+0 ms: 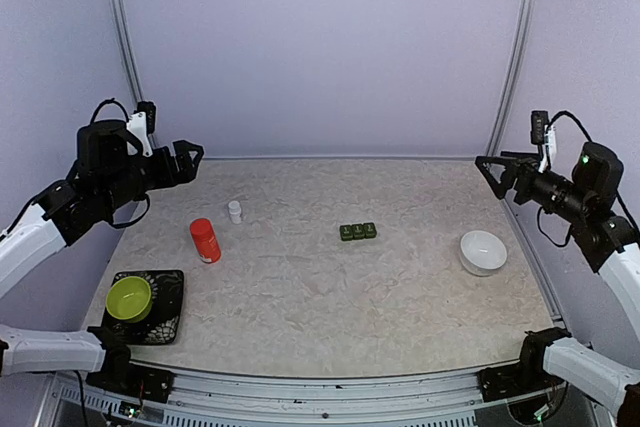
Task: Sort the pills into containers
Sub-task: Adjust the pill container at the center of the board.
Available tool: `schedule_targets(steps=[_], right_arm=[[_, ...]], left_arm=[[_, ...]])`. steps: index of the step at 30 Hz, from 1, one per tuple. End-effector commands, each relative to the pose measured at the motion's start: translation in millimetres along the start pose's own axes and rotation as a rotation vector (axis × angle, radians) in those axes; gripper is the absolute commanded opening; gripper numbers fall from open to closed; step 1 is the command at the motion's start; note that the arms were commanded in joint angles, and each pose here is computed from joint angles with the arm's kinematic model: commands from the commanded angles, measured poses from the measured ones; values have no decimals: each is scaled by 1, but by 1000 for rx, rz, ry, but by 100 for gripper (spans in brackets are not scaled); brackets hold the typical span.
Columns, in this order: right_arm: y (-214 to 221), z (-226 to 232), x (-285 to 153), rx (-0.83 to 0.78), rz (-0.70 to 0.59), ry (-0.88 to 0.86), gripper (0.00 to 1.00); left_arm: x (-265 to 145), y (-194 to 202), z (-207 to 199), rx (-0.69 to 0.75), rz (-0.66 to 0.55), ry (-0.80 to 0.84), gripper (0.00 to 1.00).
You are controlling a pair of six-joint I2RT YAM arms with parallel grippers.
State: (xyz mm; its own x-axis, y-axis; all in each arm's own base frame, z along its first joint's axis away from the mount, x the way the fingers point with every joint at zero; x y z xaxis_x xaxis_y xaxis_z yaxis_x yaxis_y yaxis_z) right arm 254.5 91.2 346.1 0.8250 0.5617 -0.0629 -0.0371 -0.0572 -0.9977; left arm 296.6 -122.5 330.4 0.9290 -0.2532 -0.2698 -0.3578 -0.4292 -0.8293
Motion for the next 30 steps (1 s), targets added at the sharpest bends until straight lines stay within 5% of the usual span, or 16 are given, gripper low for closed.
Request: schedule_targets(steps=[1,12,30], right_arm=[[-8,2,-1,9,-13,-31,100],[18,1,16,74,61,-92,100],[116,10,62,130,391,-29,100]], left_arm=[[0,-3,-17,17,2,42,99],[16,25,-39,56,77,120,99],[56,133,-78,220,317,169,99]])
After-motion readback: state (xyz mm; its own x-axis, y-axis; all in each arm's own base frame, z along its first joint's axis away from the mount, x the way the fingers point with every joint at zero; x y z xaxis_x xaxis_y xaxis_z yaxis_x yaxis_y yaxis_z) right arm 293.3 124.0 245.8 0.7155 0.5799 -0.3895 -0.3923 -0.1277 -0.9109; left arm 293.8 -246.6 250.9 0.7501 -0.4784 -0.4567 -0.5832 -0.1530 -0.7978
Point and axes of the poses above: each gripper's point midway between its finger pads, its own x axis out along the fingers, its own z axis along the line the jaws close on, y = z × x, the point moved 3 cm from there along -x, back along the fingers, and after that the axes turned 15 degrees about -x, right-handed, at the moved point
